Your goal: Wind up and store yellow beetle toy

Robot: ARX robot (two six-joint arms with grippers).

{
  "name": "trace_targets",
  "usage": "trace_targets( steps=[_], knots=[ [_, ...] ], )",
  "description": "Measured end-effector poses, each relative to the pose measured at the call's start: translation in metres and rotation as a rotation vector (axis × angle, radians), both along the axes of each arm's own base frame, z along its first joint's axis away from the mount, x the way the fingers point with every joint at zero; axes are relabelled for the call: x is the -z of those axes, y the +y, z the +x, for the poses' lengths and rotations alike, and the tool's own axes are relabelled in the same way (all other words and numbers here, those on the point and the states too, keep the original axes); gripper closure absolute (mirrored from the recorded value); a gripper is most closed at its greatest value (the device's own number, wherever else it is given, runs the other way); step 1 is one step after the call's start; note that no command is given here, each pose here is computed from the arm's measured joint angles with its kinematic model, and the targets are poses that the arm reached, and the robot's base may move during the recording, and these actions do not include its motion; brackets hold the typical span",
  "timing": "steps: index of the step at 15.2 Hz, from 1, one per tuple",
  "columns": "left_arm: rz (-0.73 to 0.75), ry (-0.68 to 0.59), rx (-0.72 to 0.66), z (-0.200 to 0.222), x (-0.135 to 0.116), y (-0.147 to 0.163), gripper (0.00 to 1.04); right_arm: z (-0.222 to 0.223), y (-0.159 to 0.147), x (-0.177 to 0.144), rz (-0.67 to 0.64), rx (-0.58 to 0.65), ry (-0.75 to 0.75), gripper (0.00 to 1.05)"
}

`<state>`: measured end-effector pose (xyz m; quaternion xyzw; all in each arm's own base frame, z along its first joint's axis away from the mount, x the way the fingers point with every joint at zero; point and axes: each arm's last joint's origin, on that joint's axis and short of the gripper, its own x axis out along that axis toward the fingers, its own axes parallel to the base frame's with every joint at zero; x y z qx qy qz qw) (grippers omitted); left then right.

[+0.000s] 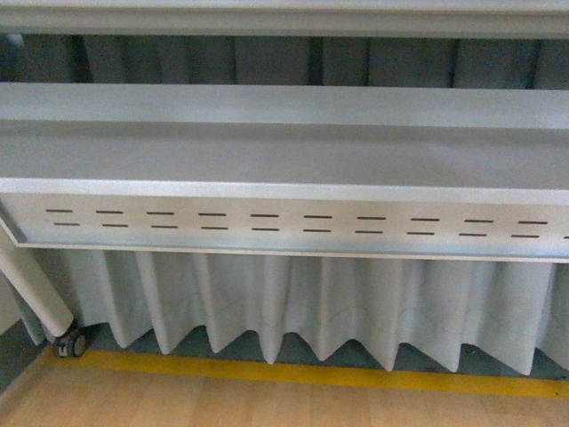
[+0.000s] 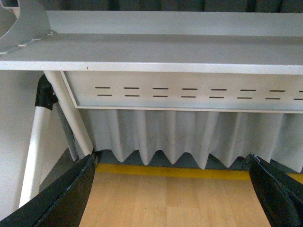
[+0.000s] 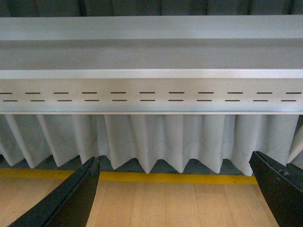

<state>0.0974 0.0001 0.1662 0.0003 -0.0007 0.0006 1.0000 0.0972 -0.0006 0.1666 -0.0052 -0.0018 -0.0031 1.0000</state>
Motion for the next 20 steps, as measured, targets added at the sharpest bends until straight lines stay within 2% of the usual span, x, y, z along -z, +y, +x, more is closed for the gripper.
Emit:
trace_targets(
  steps=[20],
  knots=[
    [0.000,0.000,0.000,0.0000,-0.0001,0.0000,0.07,0.0000,0.0000,0.0000,0.000,0.000,0.000,0.06]
  ],
)
